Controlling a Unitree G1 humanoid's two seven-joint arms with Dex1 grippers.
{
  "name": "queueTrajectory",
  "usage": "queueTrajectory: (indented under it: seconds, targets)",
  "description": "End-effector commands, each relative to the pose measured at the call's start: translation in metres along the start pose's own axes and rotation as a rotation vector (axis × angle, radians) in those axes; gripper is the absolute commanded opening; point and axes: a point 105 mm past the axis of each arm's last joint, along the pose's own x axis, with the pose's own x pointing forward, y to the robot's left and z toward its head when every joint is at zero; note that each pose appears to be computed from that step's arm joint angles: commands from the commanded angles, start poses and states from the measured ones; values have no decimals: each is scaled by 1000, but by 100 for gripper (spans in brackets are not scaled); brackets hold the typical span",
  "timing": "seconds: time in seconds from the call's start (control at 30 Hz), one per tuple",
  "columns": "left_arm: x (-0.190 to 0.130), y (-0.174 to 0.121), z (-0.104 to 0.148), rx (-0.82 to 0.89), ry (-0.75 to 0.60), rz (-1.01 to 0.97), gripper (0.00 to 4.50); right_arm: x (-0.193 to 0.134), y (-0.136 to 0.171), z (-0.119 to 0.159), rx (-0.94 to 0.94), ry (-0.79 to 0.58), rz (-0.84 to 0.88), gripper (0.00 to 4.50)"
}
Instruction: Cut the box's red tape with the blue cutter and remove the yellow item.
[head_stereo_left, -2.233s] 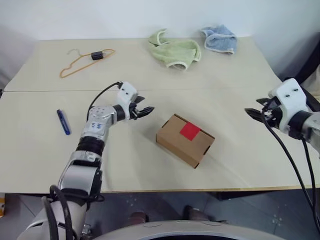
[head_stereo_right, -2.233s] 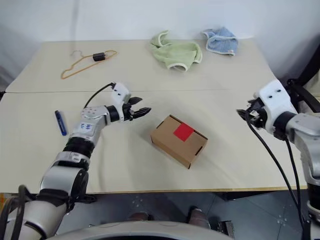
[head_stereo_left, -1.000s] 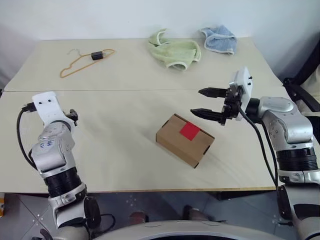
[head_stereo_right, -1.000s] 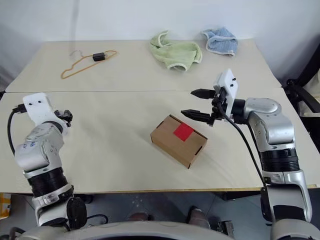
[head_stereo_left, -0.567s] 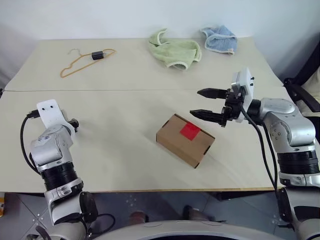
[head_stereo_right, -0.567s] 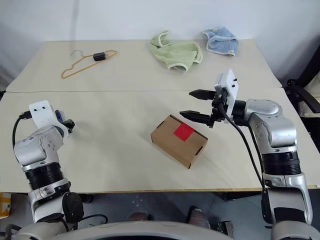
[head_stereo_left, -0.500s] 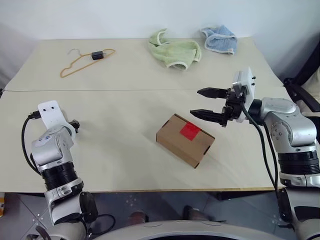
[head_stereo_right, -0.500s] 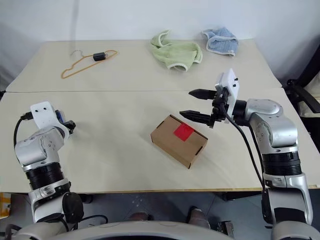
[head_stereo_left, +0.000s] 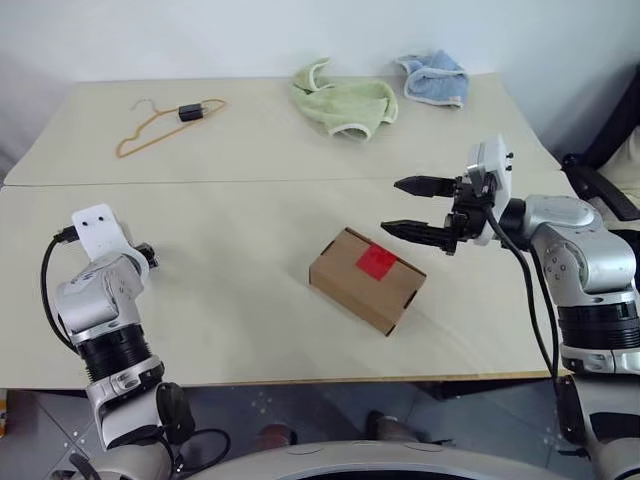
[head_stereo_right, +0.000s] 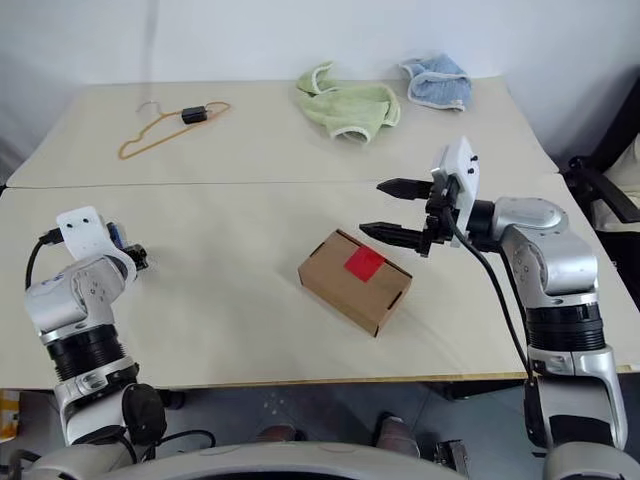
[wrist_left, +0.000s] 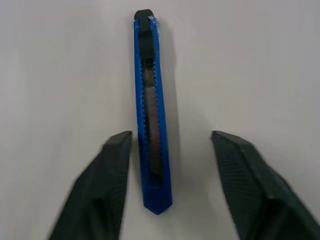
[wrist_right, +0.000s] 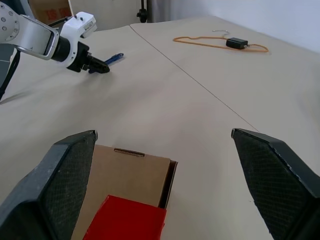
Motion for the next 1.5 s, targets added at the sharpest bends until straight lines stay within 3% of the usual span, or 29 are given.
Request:
queueTrajectory:
  seconds: [0.03,0.33,0.53,0.97,1.13,1.27,1.4,1.5]
  targets:
    - [2,11,-8,-21,38,31,226,-2,2,19,-66,-20,15,450]
    - [2,24,-11,-28,58,56,226,-4,2,21,-72,-16,19,450]
    - [0,31,-14,-38,70,71,89,-4,1,20,-73,-14,14,450]
    - [-1,36,-22,-68,86,66,89,-5,-2,19,-74,-10,2,450]
    - [-4,23,-22,-46,91,-53,89,-6,-2,19,-74,-8,-4,450]
    - [-6,24,-23,2,99,-108,42,-8,-2,18,-71,-7,-13,450]
    - [-7,26,-20,32,99,-132,41,-9,-2,17,-69,-6,-17,450]
    - [-14,10,-15,165,70,-262,41,-10,-1,17,-67,-6,-22,450]
